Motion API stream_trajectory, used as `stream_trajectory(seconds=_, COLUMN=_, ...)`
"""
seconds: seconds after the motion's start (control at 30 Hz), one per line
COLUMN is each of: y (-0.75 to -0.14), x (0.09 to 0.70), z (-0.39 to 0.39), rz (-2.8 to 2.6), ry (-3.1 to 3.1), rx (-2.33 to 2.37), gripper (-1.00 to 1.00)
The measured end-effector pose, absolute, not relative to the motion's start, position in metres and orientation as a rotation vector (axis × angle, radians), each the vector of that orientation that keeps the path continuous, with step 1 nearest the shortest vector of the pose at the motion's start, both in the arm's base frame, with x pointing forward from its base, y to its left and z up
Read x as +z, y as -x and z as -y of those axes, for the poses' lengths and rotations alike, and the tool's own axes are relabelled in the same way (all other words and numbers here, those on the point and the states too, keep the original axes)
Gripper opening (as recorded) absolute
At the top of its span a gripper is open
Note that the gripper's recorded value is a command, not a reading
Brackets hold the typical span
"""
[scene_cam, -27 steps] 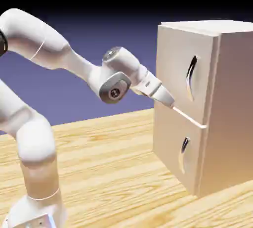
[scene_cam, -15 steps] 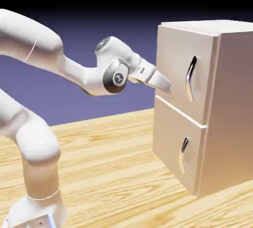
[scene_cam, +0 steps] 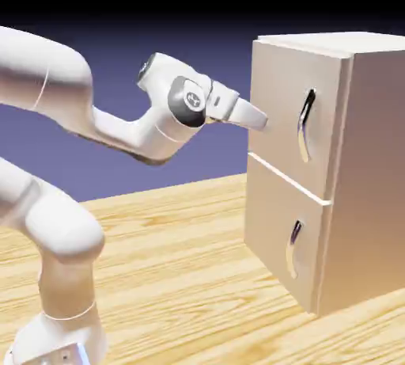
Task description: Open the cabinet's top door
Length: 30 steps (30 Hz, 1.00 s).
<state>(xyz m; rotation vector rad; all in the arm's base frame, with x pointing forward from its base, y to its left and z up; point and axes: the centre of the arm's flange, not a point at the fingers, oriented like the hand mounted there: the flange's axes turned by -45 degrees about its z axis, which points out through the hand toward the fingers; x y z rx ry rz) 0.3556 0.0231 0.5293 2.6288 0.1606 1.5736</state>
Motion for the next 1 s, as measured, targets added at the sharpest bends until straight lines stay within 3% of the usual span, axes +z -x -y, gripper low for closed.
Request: stream_trajectory(seconds=1.0, y=-0.360, x=0.500, z=0.050, rz=-0.070, ry=-2.306, rx=2.123, gripper=1.00)
